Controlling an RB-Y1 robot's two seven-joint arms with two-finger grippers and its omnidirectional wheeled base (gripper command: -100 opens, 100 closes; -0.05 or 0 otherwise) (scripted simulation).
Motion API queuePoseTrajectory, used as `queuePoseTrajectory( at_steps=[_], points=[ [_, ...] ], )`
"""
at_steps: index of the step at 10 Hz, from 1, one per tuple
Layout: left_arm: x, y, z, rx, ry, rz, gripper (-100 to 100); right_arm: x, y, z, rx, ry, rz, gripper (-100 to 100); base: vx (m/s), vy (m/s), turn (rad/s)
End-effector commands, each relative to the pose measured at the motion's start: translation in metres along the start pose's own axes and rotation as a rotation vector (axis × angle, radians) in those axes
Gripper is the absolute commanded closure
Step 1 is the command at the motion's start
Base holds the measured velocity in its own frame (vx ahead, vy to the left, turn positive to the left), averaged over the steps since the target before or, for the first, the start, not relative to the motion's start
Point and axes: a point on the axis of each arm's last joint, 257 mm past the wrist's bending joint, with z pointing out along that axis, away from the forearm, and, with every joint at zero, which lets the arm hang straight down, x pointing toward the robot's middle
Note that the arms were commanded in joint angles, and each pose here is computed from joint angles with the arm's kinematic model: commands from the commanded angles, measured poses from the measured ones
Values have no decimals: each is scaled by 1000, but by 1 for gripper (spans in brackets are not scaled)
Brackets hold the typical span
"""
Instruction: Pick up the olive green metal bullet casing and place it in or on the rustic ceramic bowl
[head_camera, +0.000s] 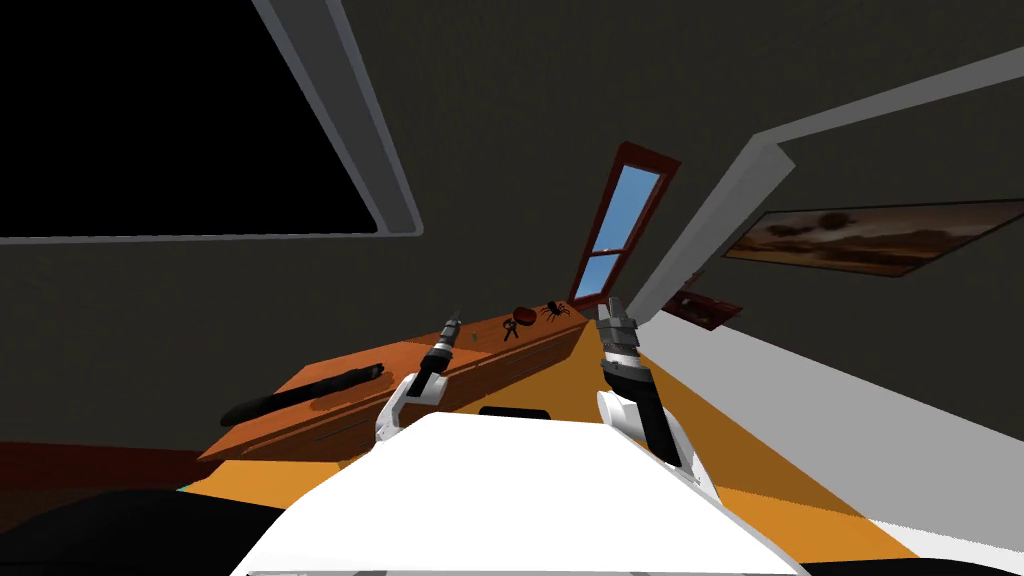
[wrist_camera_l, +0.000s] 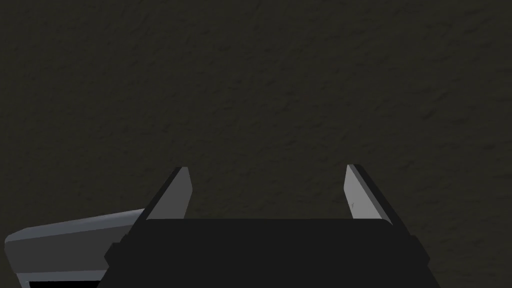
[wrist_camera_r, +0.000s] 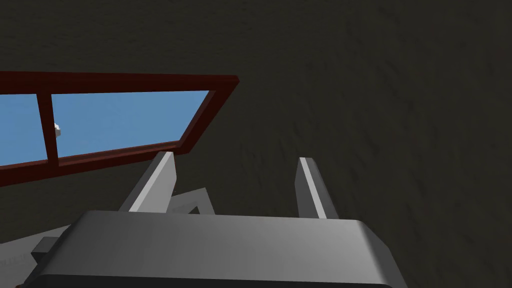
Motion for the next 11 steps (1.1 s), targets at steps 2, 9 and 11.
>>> queuePoseTrajectory(
  at_steps=[2, 9, 11],
  points=[
    [3, 24, 4, -57, 12, 16, -100, 0, 0, 0, 0, 0, 0, 0, -8, -20, -39],
    [11, 115, 6, -287, 73, 104, -100, 0, 0, 0, 0, 0, 0, 0, -6, -21, -136],
    [11, 140, 3, -352, 88, 127, -100, 0, 0, 0, 0, 0, 0, 0, 1, -20, -133]
  ],
)
